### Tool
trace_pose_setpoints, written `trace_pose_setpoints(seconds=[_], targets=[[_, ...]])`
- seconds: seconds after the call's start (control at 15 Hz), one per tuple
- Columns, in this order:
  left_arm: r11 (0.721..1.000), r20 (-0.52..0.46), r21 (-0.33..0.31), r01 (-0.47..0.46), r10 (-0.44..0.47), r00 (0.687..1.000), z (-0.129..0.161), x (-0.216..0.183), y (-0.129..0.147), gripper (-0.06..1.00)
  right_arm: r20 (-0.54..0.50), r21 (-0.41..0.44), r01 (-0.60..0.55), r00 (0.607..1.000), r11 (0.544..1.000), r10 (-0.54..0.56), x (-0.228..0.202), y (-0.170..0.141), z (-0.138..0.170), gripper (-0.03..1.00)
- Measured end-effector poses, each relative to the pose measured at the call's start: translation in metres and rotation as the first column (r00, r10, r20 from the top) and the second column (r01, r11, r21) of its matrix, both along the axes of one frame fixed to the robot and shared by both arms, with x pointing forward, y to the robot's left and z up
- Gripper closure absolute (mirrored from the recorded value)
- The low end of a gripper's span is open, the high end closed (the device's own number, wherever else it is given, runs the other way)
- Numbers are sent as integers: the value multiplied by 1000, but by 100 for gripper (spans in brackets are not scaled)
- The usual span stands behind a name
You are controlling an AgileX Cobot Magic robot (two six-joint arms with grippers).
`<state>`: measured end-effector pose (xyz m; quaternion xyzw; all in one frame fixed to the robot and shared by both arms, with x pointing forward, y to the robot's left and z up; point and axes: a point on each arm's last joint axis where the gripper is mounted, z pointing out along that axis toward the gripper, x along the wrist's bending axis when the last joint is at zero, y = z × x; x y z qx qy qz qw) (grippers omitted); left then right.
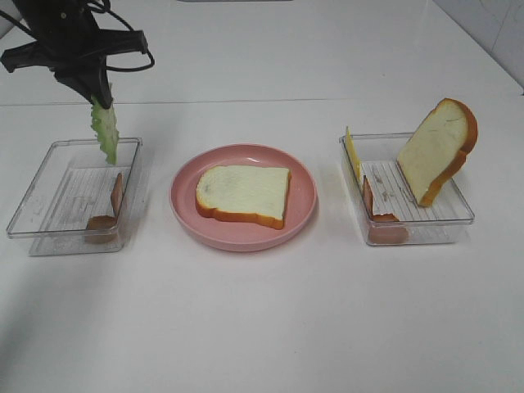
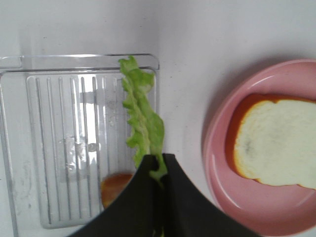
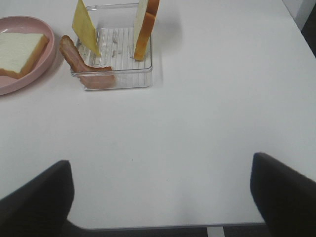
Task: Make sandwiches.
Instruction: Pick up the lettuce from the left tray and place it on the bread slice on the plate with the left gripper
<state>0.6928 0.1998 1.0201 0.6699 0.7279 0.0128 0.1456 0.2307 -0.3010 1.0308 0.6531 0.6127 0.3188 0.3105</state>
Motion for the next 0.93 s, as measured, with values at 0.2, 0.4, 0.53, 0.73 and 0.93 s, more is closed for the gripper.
trace_pose_setpoints(seconds=[0.2,0.4,0.53,0.73,0.93], targets=[[991,73,-130,-12,22,997,50,-18,-8,94,0,1,-1,1000,1000,1,0,0,0,3],[973,132,-231,23,8,991,85,-33,-13,94,0,1,-1,1000,1000,1,0,0,0,3],[939,166,-337,71,-15,986,107,-45,-20,94,0,1,-1,1000,1000,1,0,0,0,3],[871,169,-468,151,-80,982,107,-44,-34,94,0,1,-1,1000,1000,1,0,0,0,3],[778,105,-595,201,-172,979,63,-33,-50,94,0,1,-1,1000,1000,1,0,0,0,3]])
